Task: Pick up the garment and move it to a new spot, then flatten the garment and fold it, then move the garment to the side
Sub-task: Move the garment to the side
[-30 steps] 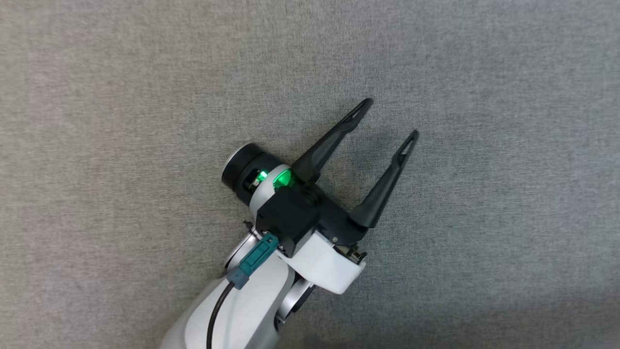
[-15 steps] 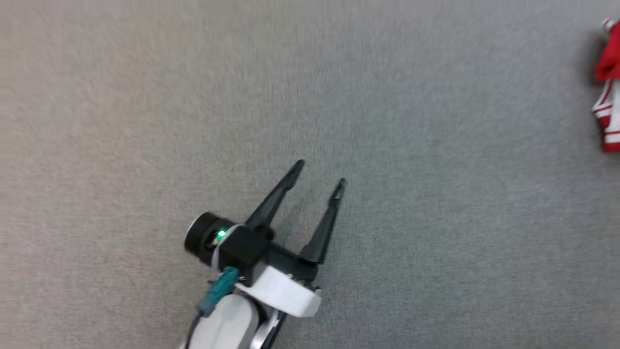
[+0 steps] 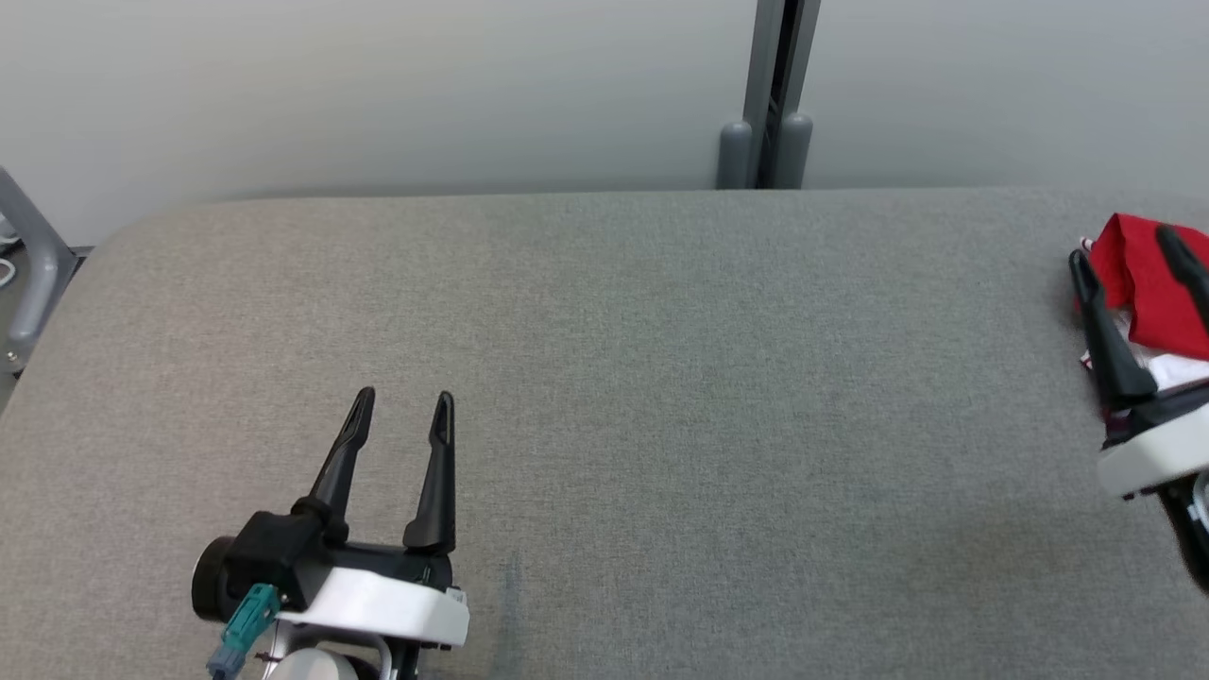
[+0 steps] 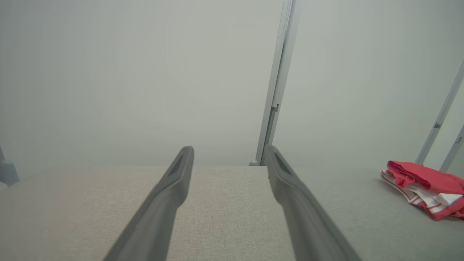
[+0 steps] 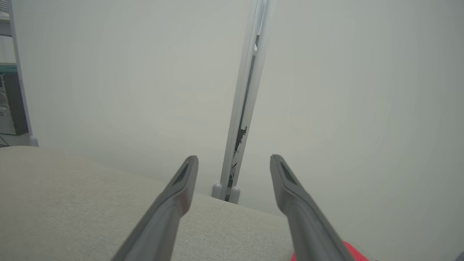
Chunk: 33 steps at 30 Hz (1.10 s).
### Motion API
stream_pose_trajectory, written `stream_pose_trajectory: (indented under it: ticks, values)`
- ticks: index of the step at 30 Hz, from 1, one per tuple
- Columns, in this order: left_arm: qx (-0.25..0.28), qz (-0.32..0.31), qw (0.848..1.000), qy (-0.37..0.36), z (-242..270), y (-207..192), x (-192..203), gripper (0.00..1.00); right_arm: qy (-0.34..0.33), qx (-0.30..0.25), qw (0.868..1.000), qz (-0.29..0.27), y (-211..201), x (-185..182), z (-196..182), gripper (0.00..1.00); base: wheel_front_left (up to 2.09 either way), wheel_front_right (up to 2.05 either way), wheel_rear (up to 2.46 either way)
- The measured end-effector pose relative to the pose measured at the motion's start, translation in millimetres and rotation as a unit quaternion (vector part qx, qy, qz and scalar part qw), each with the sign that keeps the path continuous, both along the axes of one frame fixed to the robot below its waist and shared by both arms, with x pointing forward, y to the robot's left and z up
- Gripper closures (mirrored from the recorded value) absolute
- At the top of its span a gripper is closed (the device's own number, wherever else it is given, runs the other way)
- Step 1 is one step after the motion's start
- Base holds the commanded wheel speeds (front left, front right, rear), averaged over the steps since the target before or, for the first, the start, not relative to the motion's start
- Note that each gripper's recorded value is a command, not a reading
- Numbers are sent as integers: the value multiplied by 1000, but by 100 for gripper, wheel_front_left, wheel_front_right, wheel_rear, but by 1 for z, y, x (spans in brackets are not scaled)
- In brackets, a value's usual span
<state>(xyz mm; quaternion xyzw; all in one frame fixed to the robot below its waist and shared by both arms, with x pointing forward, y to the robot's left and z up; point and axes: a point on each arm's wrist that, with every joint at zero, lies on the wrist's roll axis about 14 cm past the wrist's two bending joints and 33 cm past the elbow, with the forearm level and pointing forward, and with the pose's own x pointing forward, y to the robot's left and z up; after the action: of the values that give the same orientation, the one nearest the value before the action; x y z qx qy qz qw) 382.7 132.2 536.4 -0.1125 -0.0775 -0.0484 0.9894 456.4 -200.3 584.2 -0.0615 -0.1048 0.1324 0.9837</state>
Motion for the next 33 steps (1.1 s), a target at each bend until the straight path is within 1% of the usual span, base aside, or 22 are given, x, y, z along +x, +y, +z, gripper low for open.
stream_pose_trajectory:
  ticks: [3,6,10,14,16,21,24,26,33]
  values:
    - [-1,21,1000,-2,1,16,-13,0,-10,34,999,10,19,-18,0,0,0,0,0]
    - [-6,39,999,-5,3,29,-22,0,-10,70,997,8,30,-30,-3,0,0,0,0]
    - [-7,57,998,-3,0,40,-31,0,-4,99,995,2,41,-45,-13,0,0,0,0]
    - [-14,39,999,15,-12,34,-39,0,17,119,993,-7,48,-57,-29,0,0,0,0]
    - [-8,43,999,20,-16,37,-42,0,29,125,992,-11,50,-63,-38,0,0,0,0]
    - [-4,47,999,20,-17,39,-42,0,43,116,992,-11,54,-71,-49,0,0,0,0]
    - [-2,51,999,19,-15,40,-42,0,45,113,992,-11,55,-74,-51,0,0,0,0]
    - [11,51,999,13,-12,39,-42,0,45,115,992,-11,56,-74,-51,0,0,0,0]
    - [15,57,998,10,-9,38,-42,0,46,113,992,-8,60,-75,-52,0,0,0,0]
